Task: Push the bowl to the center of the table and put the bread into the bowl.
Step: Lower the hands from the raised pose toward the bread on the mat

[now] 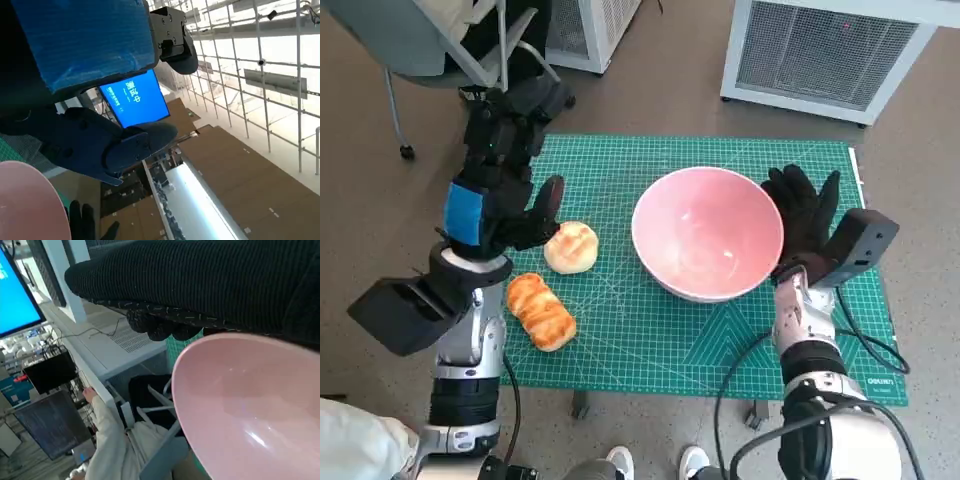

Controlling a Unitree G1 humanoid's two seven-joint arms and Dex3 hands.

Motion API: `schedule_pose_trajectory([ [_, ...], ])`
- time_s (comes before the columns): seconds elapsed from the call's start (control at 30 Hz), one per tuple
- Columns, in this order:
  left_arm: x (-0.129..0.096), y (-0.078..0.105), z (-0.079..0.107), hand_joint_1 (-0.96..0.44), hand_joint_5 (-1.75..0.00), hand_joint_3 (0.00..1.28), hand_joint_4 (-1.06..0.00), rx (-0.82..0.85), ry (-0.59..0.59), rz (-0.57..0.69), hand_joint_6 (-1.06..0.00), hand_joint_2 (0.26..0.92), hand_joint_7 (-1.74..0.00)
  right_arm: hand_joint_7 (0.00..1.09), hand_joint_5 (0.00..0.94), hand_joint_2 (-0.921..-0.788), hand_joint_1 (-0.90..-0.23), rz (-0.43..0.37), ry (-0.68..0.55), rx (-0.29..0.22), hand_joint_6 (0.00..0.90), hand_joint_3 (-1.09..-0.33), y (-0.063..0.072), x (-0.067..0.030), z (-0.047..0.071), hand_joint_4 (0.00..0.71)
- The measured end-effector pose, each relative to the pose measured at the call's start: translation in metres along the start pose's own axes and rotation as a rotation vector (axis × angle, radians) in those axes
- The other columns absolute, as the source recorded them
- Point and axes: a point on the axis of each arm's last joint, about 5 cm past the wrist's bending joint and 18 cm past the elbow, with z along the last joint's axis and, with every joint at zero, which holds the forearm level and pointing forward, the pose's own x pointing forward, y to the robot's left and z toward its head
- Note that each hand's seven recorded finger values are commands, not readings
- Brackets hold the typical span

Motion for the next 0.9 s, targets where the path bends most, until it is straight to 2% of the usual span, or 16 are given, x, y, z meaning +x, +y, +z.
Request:
schedule_pose_trajectory([
  [0.23, 0.0, -0.001, 0.001, -0.31, -0.56, 0.74, 0.0, 0.002, -0.005, 0.001, 0.0, 0.774, -0.82, 0.42, 0.006, -0.921, -0.488, -0.004, -0.004, -0.002, 0.081, -0.761, 0.001, 0.0014, 0.003, 0.225],
  [0.4, 0.0, 0.001, 0.003, -0.33, -0.58, 0.73, 0.0, 0.013, -0.007, -0.008, 0.0, 0.772, -0.83, 0.43, 0.002, -0.921, -0.487, -0.011, -0.049, -0.018, 0.089, -0.758, 0.0, 0.0044, 0.012, 0.216],
  [0.5, -0.002, 0.006, 0.005, -0.34, -0.59, 0.72, 0.0, 0.035, -0.001, -0.015, 0.0, 0.773, -0.84, 0.45, 0.001, -0.921, -0.493, -0.005, -0.116, -0.044, 0.085, -0.754, 0.002, 0.0073, 0.022, 0.215],
  [0.63, -0.003, 0.012, 0.008, -0.34, -0.61, 0.71, 0.0, 0.075, 0.008, -0.041, 0.0, 0.767, -0.86, 0.5, 0.003, -0.921, -0.496, 0.033, -0.256, -0.117, 0.049, -0.771, 0.004, 0.0102, 0.039, 0.22],
  [0.73, -0.003, 0.02, 0.014, -0.33, -0.64, 0.7, 0.0, 0.135, 0.02, -0.078, 0.0, 0.758, -0.86, 0.53, 0.004, -0.921, -0.501, 0.097, -0.381, -0.169, 0.026, -0.779, 0.008, 0.0117, 0.054, 0.223],
  [0.9, -0.003, 0.034, 0.024, -0.34, -0.7, 0.66, 0.0, 0.244, 0.04, -0.165, 0.0, 0.729, -0.89, 0.56, 0.011, -0.921, -0.521, 0.214, -0.553, -0.224, 0.029, -0.773, 0.017, 0.0112, 0.073, 0.24],
])
